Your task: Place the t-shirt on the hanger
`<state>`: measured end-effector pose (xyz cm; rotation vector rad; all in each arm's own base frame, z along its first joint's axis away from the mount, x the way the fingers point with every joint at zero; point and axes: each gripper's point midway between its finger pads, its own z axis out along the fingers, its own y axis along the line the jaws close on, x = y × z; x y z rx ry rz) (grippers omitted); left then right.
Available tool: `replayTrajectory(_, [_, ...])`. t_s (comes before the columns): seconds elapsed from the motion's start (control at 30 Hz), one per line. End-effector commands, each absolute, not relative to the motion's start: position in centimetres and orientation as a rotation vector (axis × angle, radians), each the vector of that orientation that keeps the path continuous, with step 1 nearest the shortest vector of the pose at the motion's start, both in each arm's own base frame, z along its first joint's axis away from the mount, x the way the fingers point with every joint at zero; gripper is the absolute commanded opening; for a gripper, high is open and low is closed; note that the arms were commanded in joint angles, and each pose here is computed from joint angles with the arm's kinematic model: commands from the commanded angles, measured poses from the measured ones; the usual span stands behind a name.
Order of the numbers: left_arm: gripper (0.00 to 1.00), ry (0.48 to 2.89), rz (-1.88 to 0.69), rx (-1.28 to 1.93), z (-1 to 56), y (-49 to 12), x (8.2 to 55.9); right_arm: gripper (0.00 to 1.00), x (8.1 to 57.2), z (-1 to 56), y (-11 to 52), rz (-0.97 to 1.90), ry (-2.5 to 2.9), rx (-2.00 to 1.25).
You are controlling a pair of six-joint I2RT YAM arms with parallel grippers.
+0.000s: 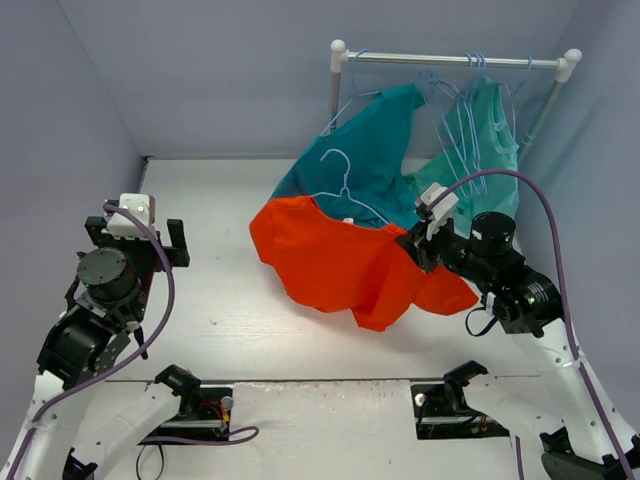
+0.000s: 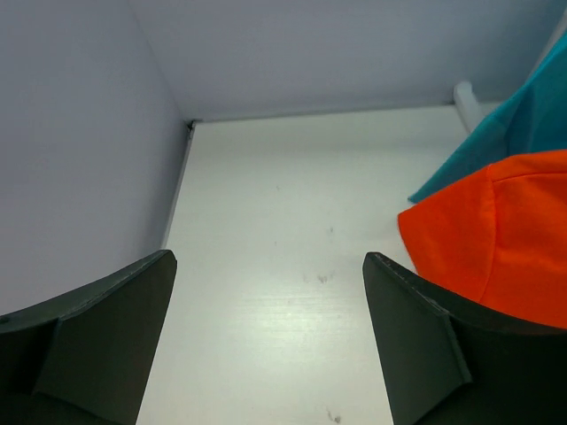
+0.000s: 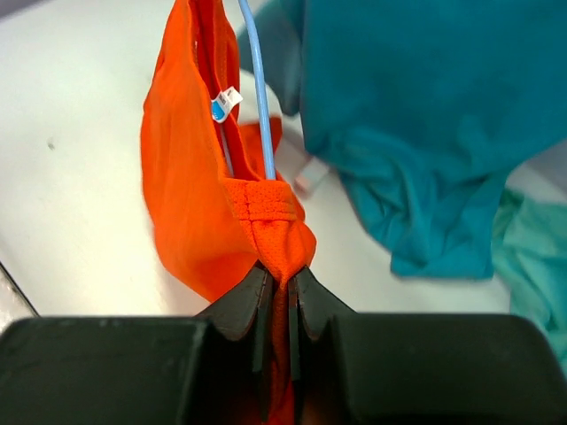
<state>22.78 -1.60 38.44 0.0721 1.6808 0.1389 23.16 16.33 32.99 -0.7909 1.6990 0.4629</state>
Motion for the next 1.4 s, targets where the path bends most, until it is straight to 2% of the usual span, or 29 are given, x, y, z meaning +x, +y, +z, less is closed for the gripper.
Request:
replayTrajectory(0.0, [0.82, 1.709, 0.118, 0.004, 36.2, -1.7, 23.4, 0.00, 24.3, 33.7, 14.4, 0.348, 1.711, -0.706])
replayTrajectory(0.13, [0.82, 1.769, 0.111, 0.021, 33.3, -2.5, 24.0, 0.00, 24.4, 32.2, 11.9, 0.205, 1.819, -0.682])
replayTrajectory(0.3, [0.82, 1.782, 0.101, 0.016, 31.4, -3.1, 25.0, 0.00, 25.9, 33.3, 6.9, -0.065, 1.879, -0.443])
replayTrajectory(0.4, [0.82, 1.784, 0.107, -0.010, 30.6, -3.0, 25.3, 0.00, 26.6, 35.8, 3.4, -0.252, 1.857, -0.263])
replayTrajectory(0.6, [0.82, 1.782, 0.135, -0.031, 29.7, -2.5, 25.4, 0.00, 28.4, 41.6, 0.8, -0.421, 1.764, -0.076])
replayTrajectory(0.87, [0.82, 1.774, 0.155, -0.048, 29.1, -1.9, 24.9, 0.00, 31.9, 46.5, 1.9, -0.408, 1.653, -0.017])
replayTrajectory(1.37, [0.82, 1.787, 0.156, -0.043, 28.6, -1.7, 24.6, 0.00, 40.4, 45.3, 2.5, -0.300, 1.621, -0.004])
